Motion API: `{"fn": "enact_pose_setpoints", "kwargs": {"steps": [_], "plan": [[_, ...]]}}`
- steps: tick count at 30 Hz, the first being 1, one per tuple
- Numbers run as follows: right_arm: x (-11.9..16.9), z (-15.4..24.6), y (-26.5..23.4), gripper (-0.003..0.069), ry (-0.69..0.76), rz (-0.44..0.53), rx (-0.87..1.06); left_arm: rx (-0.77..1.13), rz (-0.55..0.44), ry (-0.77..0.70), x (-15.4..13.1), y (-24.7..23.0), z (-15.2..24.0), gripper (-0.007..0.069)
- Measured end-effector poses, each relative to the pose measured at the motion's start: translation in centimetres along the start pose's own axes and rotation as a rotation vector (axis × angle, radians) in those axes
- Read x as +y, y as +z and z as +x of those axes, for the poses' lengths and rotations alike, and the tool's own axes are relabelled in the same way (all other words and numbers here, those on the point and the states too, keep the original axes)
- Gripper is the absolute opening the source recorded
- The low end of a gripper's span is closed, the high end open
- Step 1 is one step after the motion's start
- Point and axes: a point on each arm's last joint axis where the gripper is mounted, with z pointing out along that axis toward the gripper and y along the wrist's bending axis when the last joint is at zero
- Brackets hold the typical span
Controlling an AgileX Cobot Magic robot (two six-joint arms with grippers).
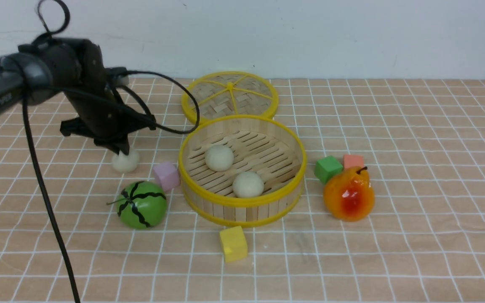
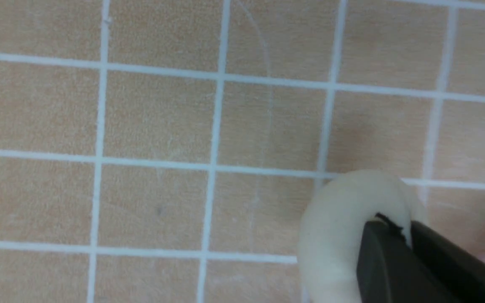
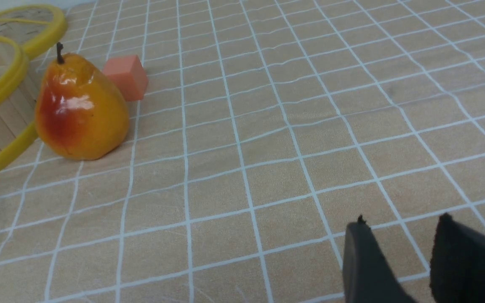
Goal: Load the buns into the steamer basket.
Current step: Use the left arm to put the steamed stuffed bun into the steamer
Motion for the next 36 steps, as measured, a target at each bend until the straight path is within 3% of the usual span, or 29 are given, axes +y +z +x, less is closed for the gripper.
{"fn": "enact_pose_setpoints", "kwargs": {"steps": [2, 4, 8, 12, 16, 22, 28, 33, 36], "plan": [[0.0, 0.0, 0.0, 0.0241, 0.000, 0.000, 0.000, -0.021, 0.028, 0.002, -0.4, -1.6, -0.5, -0.0008], [0.0, 0.0, 0.0, 0.0241, 0.000, 0.000, 0.000, -0.094, 0.121, 0.024, -2.2, -5.4, -1.6, -0.0008], [0.0, 0.0, 0.0, 0.0241, 0.000, 0.000, 0.000, -0.200, 0.288, 0.083, -7.3, -9.6, -2.0, -0.0008], [0.0, 0.0, 0.0, 0.0241, 0.000, 0.000, 0.000, -0.225, 0.381, 0.166, -13.4, -8.1, -0.3, -0.0006], [0.0, 0.0, 0.0, 0.0241, 0.000, 0.000, 0.000, -0.209, 0.380, 0.248, -17.7, -3.7, 1.9, 0.0007], [0.0, 0.0, 0.0, 0.0241, 0.000, 0.000, 0.000, -0.179, 0.317, 0.194, -18.6, 1.1, 3.2, 0.0065], [0.0, 0.0, 0.0, 0.0241, 0.000, 0.000, 0.000, -0.173, 0.288, 0.150, -18.3, 1.7, 3.2, 0.0246], [0.0, 0.0, 0.0, 0.0241, 0.000, 0.000, 0.000, -0.164, 0.272, 0.163, -17.9, -1.7, 2.8, 0.0454], [0.0, 0.0, 0.0, 0.0241, 0.000, 0.000, 0.000, -0.202, 0.258, 0.193, -17.2, -6.2, 2.2, 0.0516]]}}
